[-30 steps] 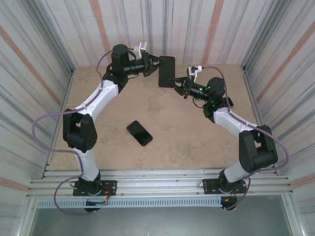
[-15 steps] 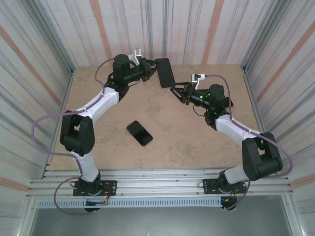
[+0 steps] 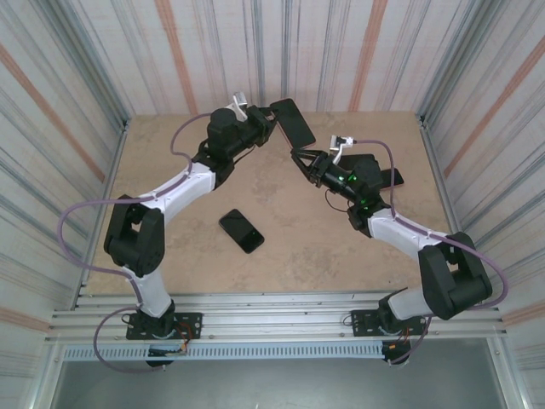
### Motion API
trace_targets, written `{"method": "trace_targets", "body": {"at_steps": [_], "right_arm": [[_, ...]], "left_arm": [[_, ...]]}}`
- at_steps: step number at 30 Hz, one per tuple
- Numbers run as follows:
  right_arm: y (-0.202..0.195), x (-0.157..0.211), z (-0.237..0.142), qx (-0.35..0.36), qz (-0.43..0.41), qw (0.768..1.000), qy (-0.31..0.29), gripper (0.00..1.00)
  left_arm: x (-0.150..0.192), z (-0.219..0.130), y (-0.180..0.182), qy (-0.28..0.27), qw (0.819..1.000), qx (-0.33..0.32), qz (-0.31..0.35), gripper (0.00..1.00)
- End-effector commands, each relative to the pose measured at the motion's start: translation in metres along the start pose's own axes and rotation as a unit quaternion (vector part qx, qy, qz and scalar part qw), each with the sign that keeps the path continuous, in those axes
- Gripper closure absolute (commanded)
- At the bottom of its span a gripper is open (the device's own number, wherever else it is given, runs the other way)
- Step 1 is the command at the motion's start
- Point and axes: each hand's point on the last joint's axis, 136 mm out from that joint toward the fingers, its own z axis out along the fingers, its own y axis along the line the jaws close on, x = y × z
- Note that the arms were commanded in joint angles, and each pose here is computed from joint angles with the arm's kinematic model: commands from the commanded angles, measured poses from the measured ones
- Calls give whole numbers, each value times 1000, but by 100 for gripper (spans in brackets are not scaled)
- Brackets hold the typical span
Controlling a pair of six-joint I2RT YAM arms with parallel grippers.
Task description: Take the phone out of the phone case
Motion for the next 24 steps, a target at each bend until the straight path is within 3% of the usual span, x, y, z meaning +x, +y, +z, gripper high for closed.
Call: {"method": "trace_targets", "body": {"at_steps": [1, 9, 18, 24], "right_arm": [[13, -12, 2, -27, -29, 999, -27, 69], [13, -21, 2, -33, -28, 999, -33, 78], [22, -24, 3, -56, -24, 998, -22, 79], [21, -21, 3, -57, -27, 998, -13, 91]], "left_arm": [[-14, -20, -64, -46, 996, 73, -3, 100], [-7, -17, -66, -45, 996, 80, -20, 100], [2, -16, -69, -39, 995, 84, -19, 100], [6, -18, -72, -33, 996, 82, -31, 100]]}}
